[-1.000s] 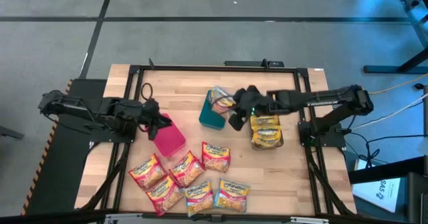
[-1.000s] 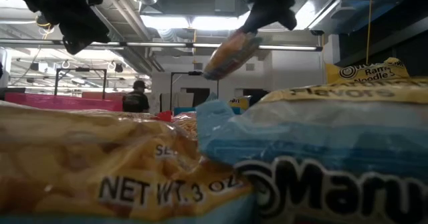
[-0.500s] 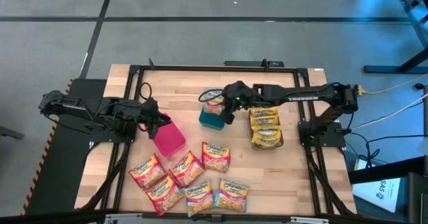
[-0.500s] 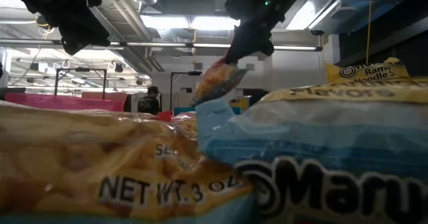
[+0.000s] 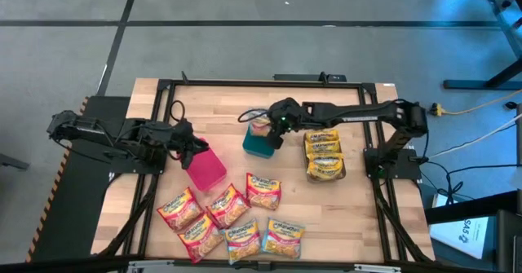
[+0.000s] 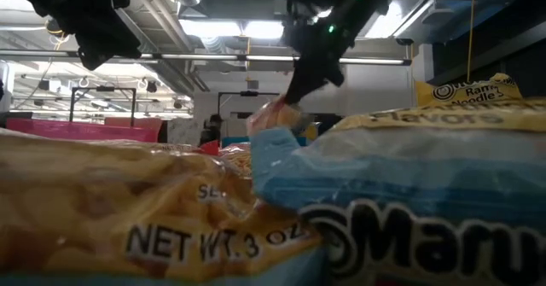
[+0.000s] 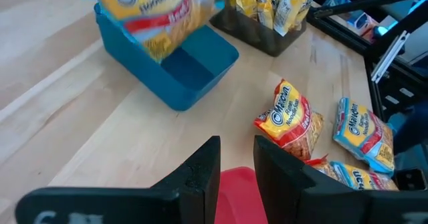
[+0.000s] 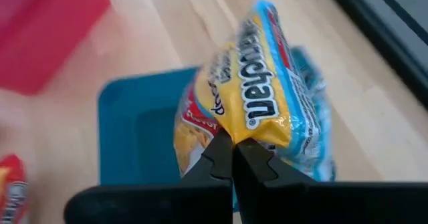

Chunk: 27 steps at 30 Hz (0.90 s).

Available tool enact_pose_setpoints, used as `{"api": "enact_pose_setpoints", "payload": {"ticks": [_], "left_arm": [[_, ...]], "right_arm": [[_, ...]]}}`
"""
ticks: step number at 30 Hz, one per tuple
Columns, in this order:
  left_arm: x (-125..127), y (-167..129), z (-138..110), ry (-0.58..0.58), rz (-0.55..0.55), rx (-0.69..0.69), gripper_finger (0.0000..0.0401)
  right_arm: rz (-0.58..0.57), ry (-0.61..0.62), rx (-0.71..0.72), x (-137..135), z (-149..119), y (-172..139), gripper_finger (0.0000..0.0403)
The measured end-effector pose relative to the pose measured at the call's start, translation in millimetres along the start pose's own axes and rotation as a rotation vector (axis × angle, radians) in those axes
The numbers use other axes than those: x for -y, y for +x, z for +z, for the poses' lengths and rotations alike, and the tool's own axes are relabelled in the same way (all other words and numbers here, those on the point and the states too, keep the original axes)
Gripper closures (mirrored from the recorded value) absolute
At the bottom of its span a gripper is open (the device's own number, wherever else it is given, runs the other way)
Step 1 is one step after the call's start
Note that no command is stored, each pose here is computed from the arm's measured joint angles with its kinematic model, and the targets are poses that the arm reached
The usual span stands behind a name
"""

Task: Sort Maruchan noodles
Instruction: Put the blue noodle pack into the blue bin

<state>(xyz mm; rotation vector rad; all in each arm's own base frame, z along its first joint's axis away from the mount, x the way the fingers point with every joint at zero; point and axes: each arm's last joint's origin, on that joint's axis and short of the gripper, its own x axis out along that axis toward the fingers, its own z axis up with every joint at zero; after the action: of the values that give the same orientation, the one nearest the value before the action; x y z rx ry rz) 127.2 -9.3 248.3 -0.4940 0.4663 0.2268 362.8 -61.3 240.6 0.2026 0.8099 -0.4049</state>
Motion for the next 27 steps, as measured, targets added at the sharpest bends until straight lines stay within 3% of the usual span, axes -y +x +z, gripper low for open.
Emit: {"api": "enact_pose_setpoints", "payload": {"ticks": [6,15,27], "left_arm": [[0,0,0,-0.013,-0.002,0.003,0.0316],[0,0,0,-0.035,-0.004,0.005,0.0316],[0,0,1,-0.038,-0.003,0.006,0.0316]], "right_arm": [[-0.025,-0.015,-0.071,-3,-12,28,0.0403],[-0.042,-0.020,-0.099,-3,-16,34,0.0392],[-0.018,0.037,-0.123,-5,-6,25,0.0277]]}}
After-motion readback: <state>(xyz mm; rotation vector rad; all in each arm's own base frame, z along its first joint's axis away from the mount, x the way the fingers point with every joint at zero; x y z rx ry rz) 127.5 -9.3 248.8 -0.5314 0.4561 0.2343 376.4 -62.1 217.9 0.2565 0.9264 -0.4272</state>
